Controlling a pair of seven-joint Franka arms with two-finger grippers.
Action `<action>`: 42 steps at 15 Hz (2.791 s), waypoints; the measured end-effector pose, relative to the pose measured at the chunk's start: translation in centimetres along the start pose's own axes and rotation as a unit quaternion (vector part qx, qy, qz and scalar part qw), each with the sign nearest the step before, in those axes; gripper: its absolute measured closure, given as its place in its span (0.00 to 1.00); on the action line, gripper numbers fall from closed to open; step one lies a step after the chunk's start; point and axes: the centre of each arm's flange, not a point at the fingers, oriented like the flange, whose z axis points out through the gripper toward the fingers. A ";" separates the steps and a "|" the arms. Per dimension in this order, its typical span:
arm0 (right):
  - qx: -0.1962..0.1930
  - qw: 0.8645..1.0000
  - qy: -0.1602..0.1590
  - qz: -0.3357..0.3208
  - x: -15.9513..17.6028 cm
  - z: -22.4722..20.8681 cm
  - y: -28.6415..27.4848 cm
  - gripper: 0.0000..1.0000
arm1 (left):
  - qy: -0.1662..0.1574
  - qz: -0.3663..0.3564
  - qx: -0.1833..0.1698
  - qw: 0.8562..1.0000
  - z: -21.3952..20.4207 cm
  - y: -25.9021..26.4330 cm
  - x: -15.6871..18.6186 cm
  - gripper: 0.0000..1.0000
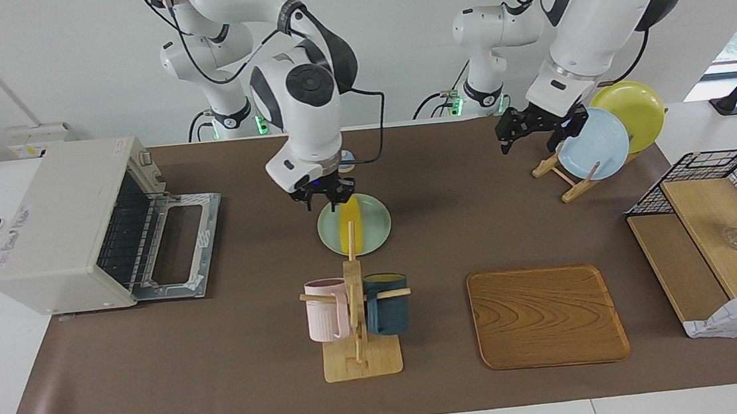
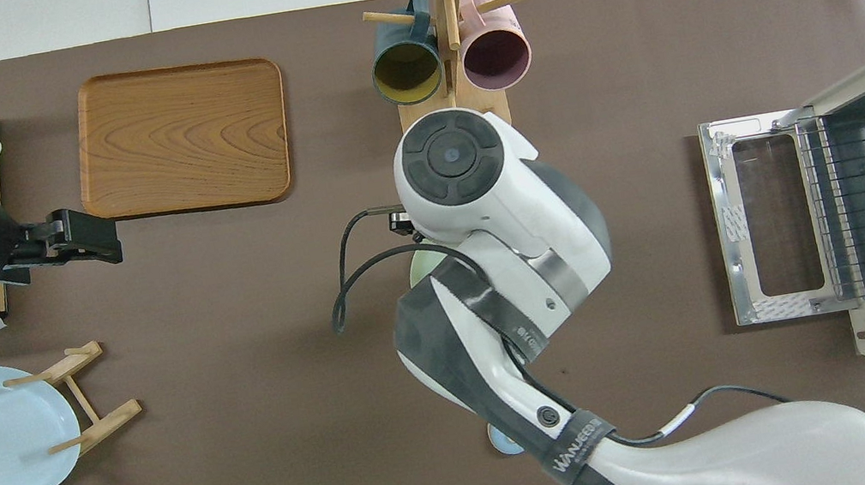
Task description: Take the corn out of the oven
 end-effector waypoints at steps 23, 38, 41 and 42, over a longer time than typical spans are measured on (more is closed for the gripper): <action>-0.118 0.990 0.020 -0.080 1.3 18.1 16.6 0.99 | 0.043 0.060 -0.003 0.997 28.3 30.3 -2.8 0.00; -0.193 0.971 -0.010 -0.144 1.8 14.8 16.5 0.99 | 0.030 0.023 0.002 0.999 26.0 28.0 -0.8 0.44; -0.173 0.969 -0.021 -0.177 2.0 9.6 19.4 0.99 | 0.028 -0.033 0.009 0.999 19.3 20.9 2.7 0.44; -0.163 0.969 -0.021 -0.183 1.9 7.9 21.0 0.99 | 0.026 -0.044 0.012 0.999 17.3 17.6 3.8 0.44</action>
